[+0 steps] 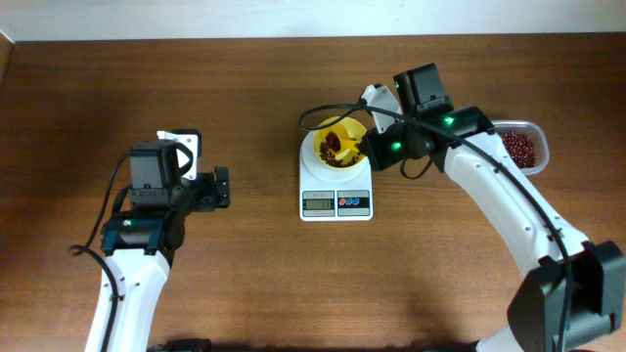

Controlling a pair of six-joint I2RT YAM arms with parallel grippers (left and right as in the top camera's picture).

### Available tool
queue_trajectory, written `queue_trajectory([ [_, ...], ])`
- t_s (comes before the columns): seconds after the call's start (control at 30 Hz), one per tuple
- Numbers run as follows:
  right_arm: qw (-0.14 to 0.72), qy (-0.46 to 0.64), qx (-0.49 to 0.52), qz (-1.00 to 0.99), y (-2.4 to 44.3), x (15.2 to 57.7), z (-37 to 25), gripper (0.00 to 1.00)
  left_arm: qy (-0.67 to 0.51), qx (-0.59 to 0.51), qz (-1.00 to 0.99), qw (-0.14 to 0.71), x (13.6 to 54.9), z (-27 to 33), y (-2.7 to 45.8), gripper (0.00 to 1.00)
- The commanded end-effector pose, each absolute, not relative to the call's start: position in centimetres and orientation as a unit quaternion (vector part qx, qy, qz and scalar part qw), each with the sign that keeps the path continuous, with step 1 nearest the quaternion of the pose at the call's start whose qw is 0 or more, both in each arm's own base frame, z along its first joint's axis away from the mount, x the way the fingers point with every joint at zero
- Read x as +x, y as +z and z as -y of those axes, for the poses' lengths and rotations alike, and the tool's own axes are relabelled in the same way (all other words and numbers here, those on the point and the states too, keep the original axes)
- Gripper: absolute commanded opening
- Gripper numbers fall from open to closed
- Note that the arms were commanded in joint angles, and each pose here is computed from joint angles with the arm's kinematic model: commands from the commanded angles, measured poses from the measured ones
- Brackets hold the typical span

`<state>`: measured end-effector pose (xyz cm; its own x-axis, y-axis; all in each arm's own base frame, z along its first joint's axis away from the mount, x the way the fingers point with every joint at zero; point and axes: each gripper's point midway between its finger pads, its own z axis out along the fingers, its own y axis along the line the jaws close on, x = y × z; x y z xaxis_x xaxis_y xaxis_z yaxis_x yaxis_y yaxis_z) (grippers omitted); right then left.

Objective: Scoop item into bowl and weigh 50g on scale
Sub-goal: 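Tilt the scoop with the right gripper to pour beans into the bowl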

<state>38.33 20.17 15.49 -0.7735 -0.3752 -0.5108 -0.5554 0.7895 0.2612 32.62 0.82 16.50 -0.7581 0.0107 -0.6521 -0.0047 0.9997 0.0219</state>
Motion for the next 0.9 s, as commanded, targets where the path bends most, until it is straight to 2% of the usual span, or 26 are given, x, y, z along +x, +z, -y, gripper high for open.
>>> queue_trajectory([
  [0.0,0.223,0.201,-0.249,-0.921,15.5,39.0,-20.4,0.04,0.018,0.005,-0.939,0.344,32.6,-1.1,16.2,0.99],
  [0.37,0.226,0.175,-0.249,-0.925,15.1,39.3,-19.7,0.04,0.018,0.005,-0.939,0.344,32.6,-1.1,16.2,0.99],
  [0.87,0.201,0.223,-0.273,-0.914,15.3,37.1,-22.3,0.04,0.018,0.005,-0.939,0.344,32.6,-1.1,16.2,0.99],
])
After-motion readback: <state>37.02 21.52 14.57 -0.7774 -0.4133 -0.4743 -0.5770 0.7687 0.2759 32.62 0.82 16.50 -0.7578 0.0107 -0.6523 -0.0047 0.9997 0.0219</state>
